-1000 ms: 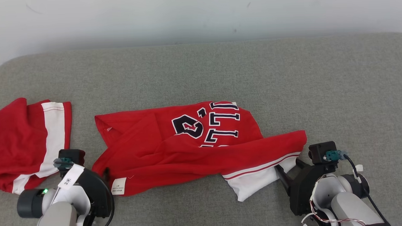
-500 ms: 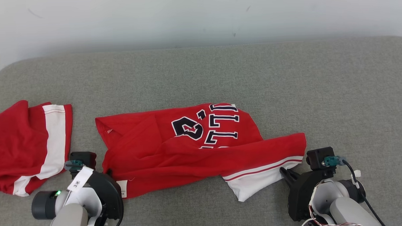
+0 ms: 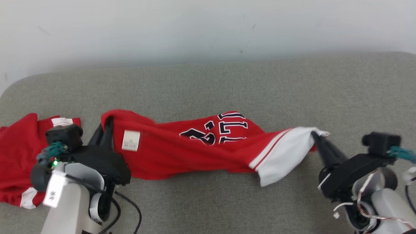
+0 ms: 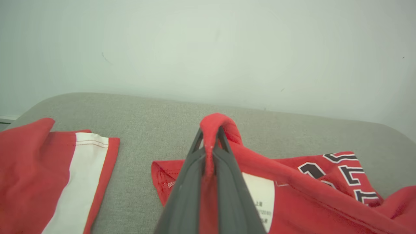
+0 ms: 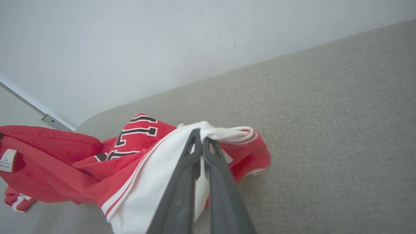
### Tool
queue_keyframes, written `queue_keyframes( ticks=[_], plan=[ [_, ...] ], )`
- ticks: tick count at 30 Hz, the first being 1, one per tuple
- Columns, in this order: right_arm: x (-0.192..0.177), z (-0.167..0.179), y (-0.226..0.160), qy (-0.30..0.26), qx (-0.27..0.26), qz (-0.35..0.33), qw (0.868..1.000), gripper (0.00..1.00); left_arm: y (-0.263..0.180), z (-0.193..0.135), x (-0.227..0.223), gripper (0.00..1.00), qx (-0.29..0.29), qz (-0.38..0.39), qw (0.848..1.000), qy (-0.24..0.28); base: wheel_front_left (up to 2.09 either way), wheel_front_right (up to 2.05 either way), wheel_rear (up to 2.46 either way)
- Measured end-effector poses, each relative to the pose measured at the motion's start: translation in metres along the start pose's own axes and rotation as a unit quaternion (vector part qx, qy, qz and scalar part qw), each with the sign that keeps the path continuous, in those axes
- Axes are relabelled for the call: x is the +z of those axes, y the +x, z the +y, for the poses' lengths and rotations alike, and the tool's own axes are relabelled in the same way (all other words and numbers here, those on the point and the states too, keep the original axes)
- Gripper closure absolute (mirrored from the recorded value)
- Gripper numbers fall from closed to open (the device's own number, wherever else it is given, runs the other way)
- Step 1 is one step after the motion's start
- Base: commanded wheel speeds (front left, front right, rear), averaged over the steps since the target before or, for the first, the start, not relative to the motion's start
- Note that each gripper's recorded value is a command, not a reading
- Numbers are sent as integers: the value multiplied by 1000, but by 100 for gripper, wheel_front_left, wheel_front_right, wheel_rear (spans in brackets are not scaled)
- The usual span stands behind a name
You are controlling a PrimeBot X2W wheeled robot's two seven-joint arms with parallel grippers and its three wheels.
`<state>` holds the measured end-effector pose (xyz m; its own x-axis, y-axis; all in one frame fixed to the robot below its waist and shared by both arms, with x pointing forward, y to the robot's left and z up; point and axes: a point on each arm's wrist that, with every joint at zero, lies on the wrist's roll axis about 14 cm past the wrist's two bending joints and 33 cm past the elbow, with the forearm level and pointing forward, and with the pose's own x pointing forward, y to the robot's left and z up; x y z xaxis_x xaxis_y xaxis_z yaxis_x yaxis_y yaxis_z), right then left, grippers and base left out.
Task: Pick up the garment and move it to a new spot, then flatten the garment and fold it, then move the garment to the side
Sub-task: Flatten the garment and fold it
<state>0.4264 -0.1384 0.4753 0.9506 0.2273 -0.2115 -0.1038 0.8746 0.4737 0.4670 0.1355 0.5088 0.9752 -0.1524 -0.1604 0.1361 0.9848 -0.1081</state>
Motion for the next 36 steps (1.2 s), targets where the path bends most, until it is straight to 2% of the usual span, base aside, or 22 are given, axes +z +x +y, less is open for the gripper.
queue_keyframes(
  ticks=[5, 11, 14, 16, 20, 21, 22, 24, 28, 30, 31, 33, 36],
  plan=[
    [74, 17, -21, 26, 40, -133, 990, 100, -11, -16, 69, 100, -31, -126, 990, -48, 0, 0, 0],
    [126, 43, -78, 51, 98, -239, 965, 100, -48, -42, 121, 100, -91, -230, 963, -106, 0, 0, 0],
    [155, 60, -118, 47, 134, -295, 945, 100, -75, -61, 148, 100, -136, -278, 940, -145, 0, 0, 0],
    [176, 72, -149, 45, 161, -336, 927, 100, -98, -76, 169, 100, -181, -307, 915, -189, 0, 0, 0],
    [216, 92, -210, 43, 209, -415, 884, 100, -140, -114, 205, 100, -268, -345, 876, -206, 0, 0, 0],
    [220, 94, -217, 48, 216, -420, 880, 100, -146, -122, 208, 100, -287, -343, 869, -211, 0, 0, 0],
    [221, 93, -218, 45, 213, -420, 881, 100, -147, -128, 208, 100, -298, -337, 868, -209, 0, 0, 0],
    [218, 77, -202, 43, 178, -397, 899, 100, -136, -134, 198, 100, -298, -307, 879, -210, 0, 0, 0],
    [202, 47, -139, 78, 123, -322, 935, 100, -80, -124, 152, 100, -242, -212, 922, -213, 0, 0, 0],
    [202, 47, -105, 84, 117, -293, 945, 100, -51, -111, 138, 100, -201, -185, 940, -205, 0, 0, 0],
    [208, 52, -92, 83, 120, -290, 946, 100, -39, -104, 137, 100, -186, -180, 943, -208, 0, 0, 0],
    [239, 62, -77, 84, 131, -313, 937, 100, -19, -98, 153, 100, -170, -194, 944, -204, 0, 0, 0],
    [307, 76, -95, 74, 157, -410, 895, 100, -6, -112, 216, 100, -198, -267, 922, -200, 0, 0, 0]
  ],
)
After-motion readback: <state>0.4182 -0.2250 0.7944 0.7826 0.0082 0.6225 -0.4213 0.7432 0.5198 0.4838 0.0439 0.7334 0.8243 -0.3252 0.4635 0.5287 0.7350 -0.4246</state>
